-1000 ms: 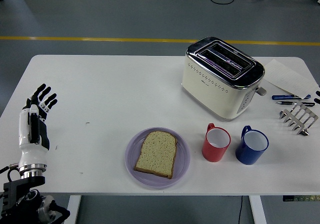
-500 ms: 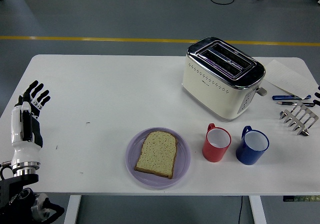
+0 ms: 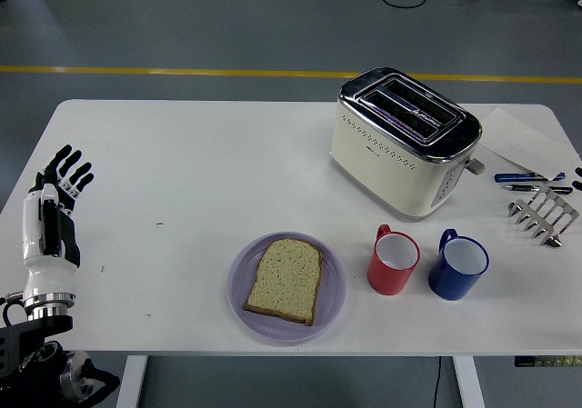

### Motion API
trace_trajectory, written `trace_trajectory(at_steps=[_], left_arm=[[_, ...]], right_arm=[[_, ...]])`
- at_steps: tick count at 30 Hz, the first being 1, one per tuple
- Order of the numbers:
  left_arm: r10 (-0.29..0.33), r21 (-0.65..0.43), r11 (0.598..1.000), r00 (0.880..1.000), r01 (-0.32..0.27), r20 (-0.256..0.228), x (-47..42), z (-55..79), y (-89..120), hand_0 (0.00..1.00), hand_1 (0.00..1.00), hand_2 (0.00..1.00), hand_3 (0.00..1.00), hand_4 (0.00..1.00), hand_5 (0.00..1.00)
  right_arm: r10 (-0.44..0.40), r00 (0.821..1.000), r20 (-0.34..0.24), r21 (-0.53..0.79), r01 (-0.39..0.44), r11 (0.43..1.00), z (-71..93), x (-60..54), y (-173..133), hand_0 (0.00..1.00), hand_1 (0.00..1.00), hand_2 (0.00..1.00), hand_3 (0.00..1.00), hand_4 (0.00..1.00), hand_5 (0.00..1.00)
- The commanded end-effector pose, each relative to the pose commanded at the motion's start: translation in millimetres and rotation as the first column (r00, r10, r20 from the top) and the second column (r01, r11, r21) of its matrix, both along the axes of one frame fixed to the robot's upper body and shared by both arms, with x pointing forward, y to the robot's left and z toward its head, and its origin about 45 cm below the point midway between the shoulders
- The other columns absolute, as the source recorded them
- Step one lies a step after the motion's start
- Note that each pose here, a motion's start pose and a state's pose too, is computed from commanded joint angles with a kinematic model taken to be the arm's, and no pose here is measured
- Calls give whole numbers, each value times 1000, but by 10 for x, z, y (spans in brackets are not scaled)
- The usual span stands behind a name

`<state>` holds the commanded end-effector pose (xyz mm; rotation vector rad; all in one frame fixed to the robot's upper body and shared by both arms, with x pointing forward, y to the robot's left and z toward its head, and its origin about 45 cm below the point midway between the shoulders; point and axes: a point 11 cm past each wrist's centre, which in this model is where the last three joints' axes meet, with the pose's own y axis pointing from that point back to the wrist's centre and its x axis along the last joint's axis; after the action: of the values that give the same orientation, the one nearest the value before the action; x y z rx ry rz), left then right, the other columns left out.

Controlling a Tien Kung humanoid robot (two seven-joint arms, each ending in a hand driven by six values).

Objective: Push plate across desktop,pick up the break from the machine,place the break in the plate

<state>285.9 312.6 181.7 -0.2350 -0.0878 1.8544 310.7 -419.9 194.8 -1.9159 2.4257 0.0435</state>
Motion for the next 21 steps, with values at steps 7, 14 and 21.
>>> trace_trajectory(at_steps=[7,14,21], left_arm=[[9,-1,1000,1000,-9,1,3,8,29,762,778,826,799,493,998],[9,-24,1000,1000,-9,-13,27,12,73,762,771,821,788,494,998],[-25,-33,999,998,23,-65,94,45,149,760,766,813,777,494,998]], right_arm=[[-1,1000,-5,4,1,1000,-18,4,2,752,726,737,743,547,701],[2,1000,-16,6,-2,1000,-49,29,25,748,722,733,737,547,702],[2,1000,-15,9,-2,1000,-59,62,40,744,721,730,733,548,701]])
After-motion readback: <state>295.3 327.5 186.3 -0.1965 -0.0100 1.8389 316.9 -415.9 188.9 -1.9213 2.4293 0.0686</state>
